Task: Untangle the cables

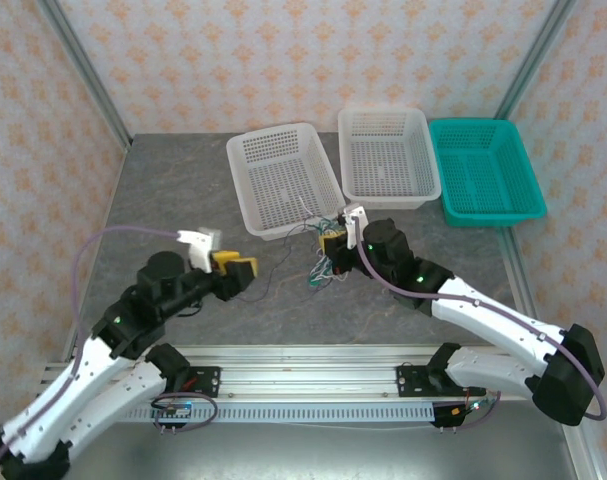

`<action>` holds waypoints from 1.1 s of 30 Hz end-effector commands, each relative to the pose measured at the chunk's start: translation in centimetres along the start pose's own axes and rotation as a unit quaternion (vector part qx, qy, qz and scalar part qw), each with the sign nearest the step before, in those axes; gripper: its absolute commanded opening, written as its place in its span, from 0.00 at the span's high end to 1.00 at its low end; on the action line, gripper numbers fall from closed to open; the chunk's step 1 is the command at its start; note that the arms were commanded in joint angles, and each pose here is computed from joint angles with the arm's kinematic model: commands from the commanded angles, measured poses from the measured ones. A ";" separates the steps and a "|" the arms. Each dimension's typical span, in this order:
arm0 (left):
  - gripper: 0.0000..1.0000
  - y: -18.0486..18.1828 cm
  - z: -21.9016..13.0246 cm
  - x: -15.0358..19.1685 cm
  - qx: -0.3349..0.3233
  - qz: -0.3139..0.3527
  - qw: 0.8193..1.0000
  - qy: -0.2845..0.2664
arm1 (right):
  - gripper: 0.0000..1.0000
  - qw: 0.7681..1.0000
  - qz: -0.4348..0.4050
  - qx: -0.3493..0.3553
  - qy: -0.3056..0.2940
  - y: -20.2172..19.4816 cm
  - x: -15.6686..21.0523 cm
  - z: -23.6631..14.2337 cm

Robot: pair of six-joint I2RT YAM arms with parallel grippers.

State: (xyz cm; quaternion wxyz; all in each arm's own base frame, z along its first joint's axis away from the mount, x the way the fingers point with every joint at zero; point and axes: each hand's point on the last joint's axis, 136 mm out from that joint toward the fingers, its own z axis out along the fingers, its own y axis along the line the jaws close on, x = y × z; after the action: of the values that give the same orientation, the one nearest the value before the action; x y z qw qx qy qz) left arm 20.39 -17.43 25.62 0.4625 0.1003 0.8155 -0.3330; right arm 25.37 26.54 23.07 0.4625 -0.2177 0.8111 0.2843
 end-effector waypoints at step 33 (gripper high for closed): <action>1.00 -1.7 10.6 -2.3 -0.054 0.043 0.997 0.019 | 1.00 0.998 0.030 -0.056 0.004 2.4 -0.5 -0.9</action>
State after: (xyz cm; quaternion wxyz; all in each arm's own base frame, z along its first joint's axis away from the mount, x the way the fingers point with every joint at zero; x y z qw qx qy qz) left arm 27.92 -24.66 22.47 0.4497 0.1249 0.8487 -0.2487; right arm 23.56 27.57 22.47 0.4140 -0.2252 0.8203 0.3242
